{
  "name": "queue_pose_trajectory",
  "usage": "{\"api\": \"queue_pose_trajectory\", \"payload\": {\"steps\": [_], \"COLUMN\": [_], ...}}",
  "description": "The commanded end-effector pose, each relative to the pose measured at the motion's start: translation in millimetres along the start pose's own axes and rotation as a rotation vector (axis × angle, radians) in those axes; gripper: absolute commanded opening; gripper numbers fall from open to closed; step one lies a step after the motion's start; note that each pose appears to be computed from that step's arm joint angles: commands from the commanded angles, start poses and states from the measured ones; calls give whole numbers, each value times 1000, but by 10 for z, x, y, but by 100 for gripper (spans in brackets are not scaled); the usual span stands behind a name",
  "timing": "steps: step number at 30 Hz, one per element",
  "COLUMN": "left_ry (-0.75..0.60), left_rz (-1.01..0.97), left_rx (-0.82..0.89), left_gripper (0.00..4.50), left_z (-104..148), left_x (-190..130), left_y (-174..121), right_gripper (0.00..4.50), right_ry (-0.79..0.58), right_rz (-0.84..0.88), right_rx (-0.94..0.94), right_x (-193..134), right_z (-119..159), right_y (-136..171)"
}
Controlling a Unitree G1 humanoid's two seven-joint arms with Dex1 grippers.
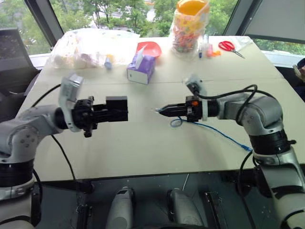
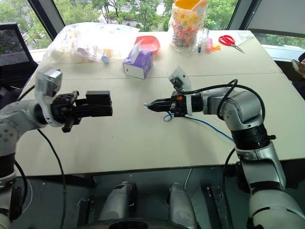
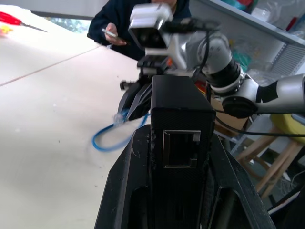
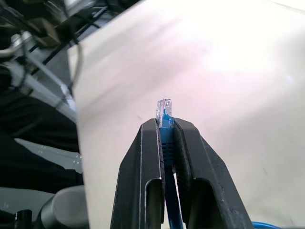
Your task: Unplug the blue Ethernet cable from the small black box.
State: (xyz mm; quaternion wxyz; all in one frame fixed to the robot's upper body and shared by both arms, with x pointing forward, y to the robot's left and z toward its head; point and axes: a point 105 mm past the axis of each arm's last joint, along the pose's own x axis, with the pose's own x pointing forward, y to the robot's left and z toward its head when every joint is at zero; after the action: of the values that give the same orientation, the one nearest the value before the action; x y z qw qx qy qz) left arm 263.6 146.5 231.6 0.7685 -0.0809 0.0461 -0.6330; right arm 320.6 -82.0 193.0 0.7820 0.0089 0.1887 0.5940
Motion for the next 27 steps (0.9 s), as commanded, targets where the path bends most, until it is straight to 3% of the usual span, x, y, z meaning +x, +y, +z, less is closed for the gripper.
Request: {"api": "queue_pose_trajectory", "payload": {"steps": [1, 7, 15, 16, 18, 23, 24, 27], "left_ry": [-8, 30, 53, 45, 37, -26, -37, -54], "left_rz": [-18, 46, 219, 250, 294, 324, 335, 353], "left_rx": [39, 83, 258, 281, 344, 372, 373, 365], "left_gripper": [55, 55, 55, 55, 55, 55, 55, 55], "left_z": [78, -83, -399, -433, -486, -520, -522, -575], "left_x": [-2, 60, 319, 370, 455, 668, 705, 812], "left_y": [-71, 85, 552, 635, 756, 914, 949, 1024], "right_gripper": [6, 6, 6, 87, 166, 420, 446, 446], "right_ry": [-26, -98, -38, -14, -25, -64, -78, -134], "right_rz": [-27, -252, -654, -714, -761, -919, -930, -953], "right_rx": [-66, -133, -178, -188, -164, -193, -192, -174], "right_x": [-94, -133, -237, -282, -330, -604, -647, -760], "right_z": [122, 233, 149, 117, 97, 139, 153, 211], "right_y": [-37, -440, -1117, -1196, -1258, -1338, -1326, -1246]}}
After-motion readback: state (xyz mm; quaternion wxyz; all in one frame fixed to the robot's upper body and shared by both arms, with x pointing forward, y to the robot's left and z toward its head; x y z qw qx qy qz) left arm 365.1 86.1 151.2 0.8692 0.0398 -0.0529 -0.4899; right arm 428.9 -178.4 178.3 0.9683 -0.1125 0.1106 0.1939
